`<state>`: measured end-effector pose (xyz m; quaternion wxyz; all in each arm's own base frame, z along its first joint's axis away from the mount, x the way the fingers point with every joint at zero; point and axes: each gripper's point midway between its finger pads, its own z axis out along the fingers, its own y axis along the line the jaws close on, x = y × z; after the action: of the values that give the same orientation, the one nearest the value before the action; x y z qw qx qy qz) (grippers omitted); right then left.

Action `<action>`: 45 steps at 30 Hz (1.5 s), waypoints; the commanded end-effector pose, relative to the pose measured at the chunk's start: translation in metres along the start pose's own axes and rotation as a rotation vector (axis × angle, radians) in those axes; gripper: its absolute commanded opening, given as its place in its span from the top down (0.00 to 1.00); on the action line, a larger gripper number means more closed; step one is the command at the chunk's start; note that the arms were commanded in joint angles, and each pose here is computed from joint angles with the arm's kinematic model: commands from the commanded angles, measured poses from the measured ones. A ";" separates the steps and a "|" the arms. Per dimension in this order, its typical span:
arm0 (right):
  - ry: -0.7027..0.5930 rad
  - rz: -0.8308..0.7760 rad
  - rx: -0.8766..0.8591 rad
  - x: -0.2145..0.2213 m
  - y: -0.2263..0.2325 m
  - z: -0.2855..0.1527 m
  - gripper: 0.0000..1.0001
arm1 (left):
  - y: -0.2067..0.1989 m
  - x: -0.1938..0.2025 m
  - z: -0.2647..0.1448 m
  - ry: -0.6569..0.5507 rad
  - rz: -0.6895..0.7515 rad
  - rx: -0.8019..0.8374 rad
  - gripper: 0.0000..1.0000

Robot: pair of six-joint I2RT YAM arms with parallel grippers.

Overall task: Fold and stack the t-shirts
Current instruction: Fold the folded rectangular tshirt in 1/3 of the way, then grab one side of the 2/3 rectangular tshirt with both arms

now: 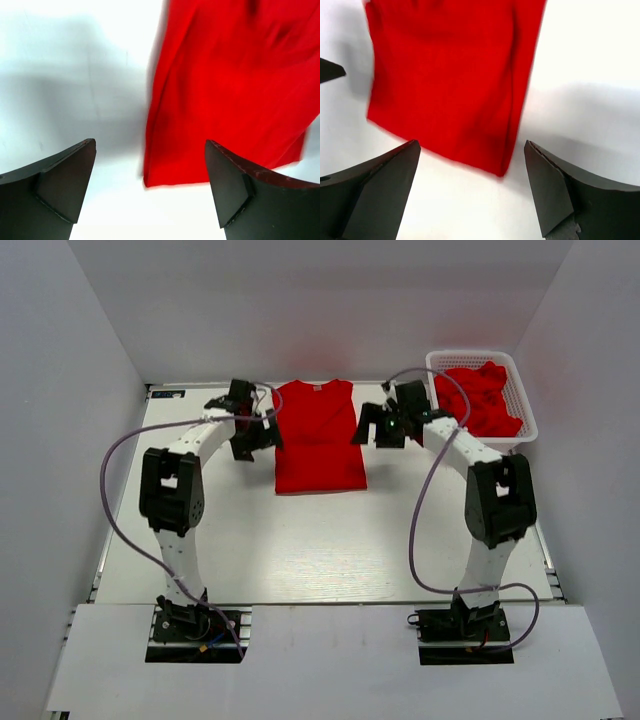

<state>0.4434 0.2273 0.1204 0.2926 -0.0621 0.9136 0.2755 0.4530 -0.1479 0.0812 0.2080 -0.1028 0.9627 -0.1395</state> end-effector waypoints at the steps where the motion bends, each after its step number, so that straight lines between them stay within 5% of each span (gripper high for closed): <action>1: 0.012 -0.019 -0.022 0.030 0.003 -0.011 0.10 | -0.007 0.024 -0.028 -0.029 0.065 0.049 0.01; 7: 0.087 0.003 -0.002 0.078 -0.008 -0.013 0.10 | -0.001 0.070 -0.021 0.010 0.099 0.052 0.01; 17: 0.167 0.040 -0.042 0.107 -0.014 0.007 0.10 | 0.002 0.094 0.003 0.074 0.125 0.009 0.01; 23: 0.179 0.055 -0.049 0.117 -0.017 0.015 0.10 | 0.008 0.118 0.017 0.123 0.137 0.001 0.11; 30: 0.199 0.080 -0.058 0.124 -0.021 0.027 0.32 | 0.008 0.131 0.027 0.159 0.150 0.000 0.36; 36: 0.216 0.090 -0.088 0.131 -0.015 0.027 0.78 | 0.009 0.146 0.023 0.183 0.146 0.013 0.61; 37: 0.212 0.089 -0.095 0.129 -0.014 0.025 1.00 | 0.010 0.148 0.022 0.185 0.146 0.012 0.67; 40: 0.185 0.062 -0.136 0.129 -0.004 0.013 1.00 | 0.001 0.139 0.009 0.149 0.151 0.045 0.99; 45: 0.174 0.037 -0.118 0.150 0.004 -0.028 1.00 | 0.003 0.166 -0.023 0.178 0.155 0.068 1.00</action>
<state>0.3229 0.2250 0.0295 0.1808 -0.0654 0.9275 0.3207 0.3234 -0.1840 0.0193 0.1473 -0.0134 0.9773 -0.1518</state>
